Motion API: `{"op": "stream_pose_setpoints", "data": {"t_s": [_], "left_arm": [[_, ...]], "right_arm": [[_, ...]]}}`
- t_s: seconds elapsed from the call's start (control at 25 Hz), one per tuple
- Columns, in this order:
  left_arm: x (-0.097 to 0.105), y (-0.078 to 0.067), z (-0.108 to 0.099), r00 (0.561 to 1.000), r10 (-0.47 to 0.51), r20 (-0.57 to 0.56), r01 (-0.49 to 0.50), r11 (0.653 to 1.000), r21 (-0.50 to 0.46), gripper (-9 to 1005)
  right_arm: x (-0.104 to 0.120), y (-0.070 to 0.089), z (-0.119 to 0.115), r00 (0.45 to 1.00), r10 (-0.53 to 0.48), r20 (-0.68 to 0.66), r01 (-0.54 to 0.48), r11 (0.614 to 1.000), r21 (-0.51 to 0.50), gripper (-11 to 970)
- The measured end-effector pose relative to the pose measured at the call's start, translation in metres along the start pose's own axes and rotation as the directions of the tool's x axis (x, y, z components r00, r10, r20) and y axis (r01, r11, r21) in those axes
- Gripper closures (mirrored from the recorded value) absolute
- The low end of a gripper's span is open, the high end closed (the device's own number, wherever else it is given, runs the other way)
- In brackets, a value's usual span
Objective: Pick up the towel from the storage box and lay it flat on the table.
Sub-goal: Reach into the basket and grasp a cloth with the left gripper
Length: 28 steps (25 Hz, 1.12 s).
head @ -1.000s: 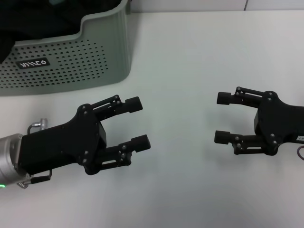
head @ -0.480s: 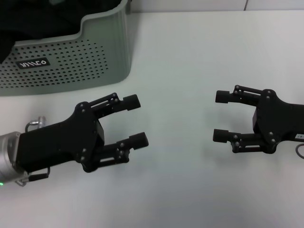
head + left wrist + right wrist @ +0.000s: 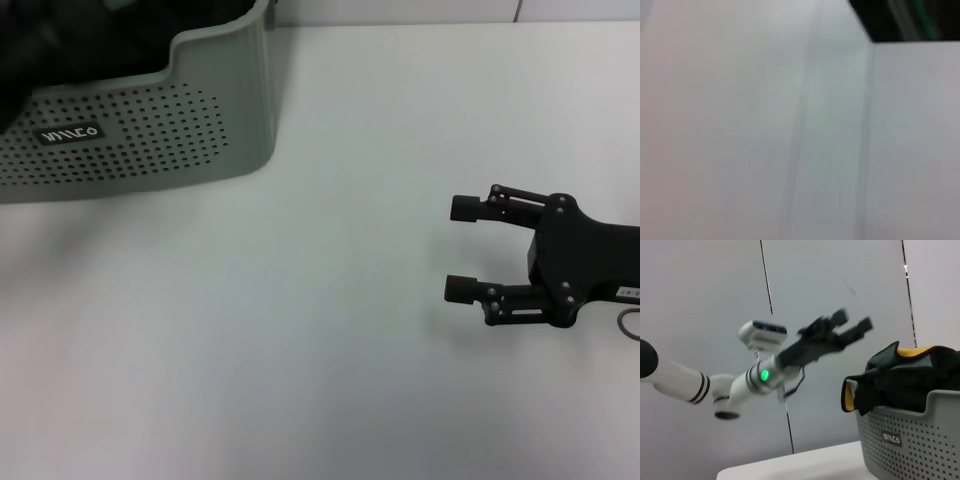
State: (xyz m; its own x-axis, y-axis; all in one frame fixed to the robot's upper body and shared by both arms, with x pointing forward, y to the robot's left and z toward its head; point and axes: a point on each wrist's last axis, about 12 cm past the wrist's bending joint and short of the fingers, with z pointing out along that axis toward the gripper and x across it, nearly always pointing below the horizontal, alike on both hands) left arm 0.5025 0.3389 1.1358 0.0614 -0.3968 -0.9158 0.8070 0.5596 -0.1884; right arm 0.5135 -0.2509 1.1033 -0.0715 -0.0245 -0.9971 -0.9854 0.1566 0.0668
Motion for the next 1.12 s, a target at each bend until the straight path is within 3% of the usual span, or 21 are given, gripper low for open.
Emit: {"op": "stream_pose_setpoints", "data": {"t_s": [0.16, 0.28, 0.36, 0.56, 0.68, 0.8, 1.12], "left_arm": [[-0.034, 0.023, -0.005, 0.993, 0.113, 0.02, -0.107, 0.977, -0.182, 274], [-0.056, 0.039, -0.008, 0.977, 0.212, -0.025, -0.209, 0.923, -0.323, 278], [-0.064, 0.048, -0.011, 0.965, 0.255, -0.069, -0.261, 0.878, -0.402, 280], [-0.074, 0.07, -0.022, 0.914, 0.341, -0.22, -0.405, 0.721, -0.562, 285], [-0.068, 0.078, -0.022, 0.875, 0.361, -0.323, -0.484, 0.657, -0.578, 288], [-0.06, 0.086, -0.018, 0.835, 0.351, -0.423, -0.546, 0.619, -0.564, 291], [-0.048, 0.101, -0.002, 0.782, 0.295, -0.549, -0.604, 0.574, -0.552, 300]], "right_arm": [[0.004, 0.002, 0.001, 1.0, -0.002, -0.002, 0.002, 1.0, -0.004, 153], [0.005, 0.002, 0.001, 1.0, -0.005, -0.002, 0.005, 1.0, -0.004, 157], [0.007, 0.003, 0.002, 1.0, -0.007, -0.002, 0.007, 1.0, -0.004, 159], [0.008, 0.003, 0.005, 1.0, -0.02, -0.005, 0.02, 1.0, -0.016, 165], [0.007, 0.003, 0.006, 1.0, -0.024, -0.004, 0.024, 1.0, -0.019, 169], [0.006, 0.002, 0.006, 1.0, -0.027, 0.001, 0.027, 0.999, -0.018, 172], [0.009, 0.002, 0.007, 1.0, -0.008, 0.008, 0.008, 1.0, -0.009, 182]]}}
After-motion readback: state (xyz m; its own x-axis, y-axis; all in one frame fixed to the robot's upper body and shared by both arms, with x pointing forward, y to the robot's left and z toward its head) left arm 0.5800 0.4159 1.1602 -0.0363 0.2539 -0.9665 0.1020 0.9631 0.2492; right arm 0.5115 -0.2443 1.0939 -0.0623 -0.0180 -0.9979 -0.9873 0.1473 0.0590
